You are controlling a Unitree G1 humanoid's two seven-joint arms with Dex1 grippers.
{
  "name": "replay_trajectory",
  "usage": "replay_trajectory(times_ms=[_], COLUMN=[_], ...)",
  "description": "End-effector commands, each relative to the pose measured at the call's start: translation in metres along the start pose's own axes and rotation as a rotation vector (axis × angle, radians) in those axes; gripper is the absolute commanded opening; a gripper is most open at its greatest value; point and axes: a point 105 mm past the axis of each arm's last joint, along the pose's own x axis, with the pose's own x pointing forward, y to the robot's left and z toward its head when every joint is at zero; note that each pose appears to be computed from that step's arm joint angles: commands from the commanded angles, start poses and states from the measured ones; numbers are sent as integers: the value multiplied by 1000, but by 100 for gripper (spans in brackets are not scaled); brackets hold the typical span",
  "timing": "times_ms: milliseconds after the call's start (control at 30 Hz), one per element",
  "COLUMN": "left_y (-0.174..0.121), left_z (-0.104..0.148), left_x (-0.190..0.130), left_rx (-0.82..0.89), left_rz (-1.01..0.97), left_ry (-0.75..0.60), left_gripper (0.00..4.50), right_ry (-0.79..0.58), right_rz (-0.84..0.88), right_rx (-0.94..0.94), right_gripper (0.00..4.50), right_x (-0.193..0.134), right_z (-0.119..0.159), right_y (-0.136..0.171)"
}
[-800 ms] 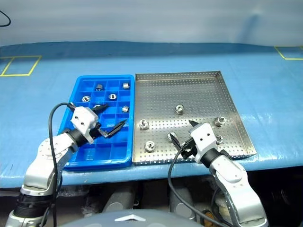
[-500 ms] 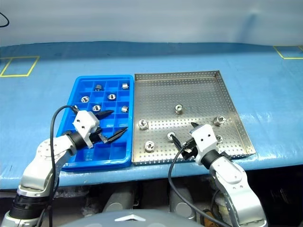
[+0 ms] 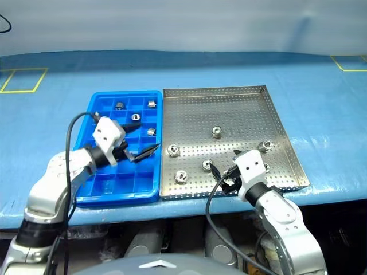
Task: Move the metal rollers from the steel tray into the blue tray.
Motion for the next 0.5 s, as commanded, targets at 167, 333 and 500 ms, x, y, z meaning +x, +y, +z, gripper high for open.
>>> replay_trajectory(times_ms=[167, 333, 500], left_y=[-9, -1, 6], left_z=[22, -2, -27], left_x=[42, 49, 48], left_rx=[151, 202, 286], left_rz=[-430, -640, -775], left_ry=[171, 468, 677], left_gripper=[447, 447, 447], right_ry=[-10, 1, 5], right_rz=[-33, -53, -91], right_rx=[46, 62, 85], right_gripper=[450, 450, 450], right_x=[-5, -6, -10], right_z=[17, 16, 12], right_y=[-2, -1, 1])
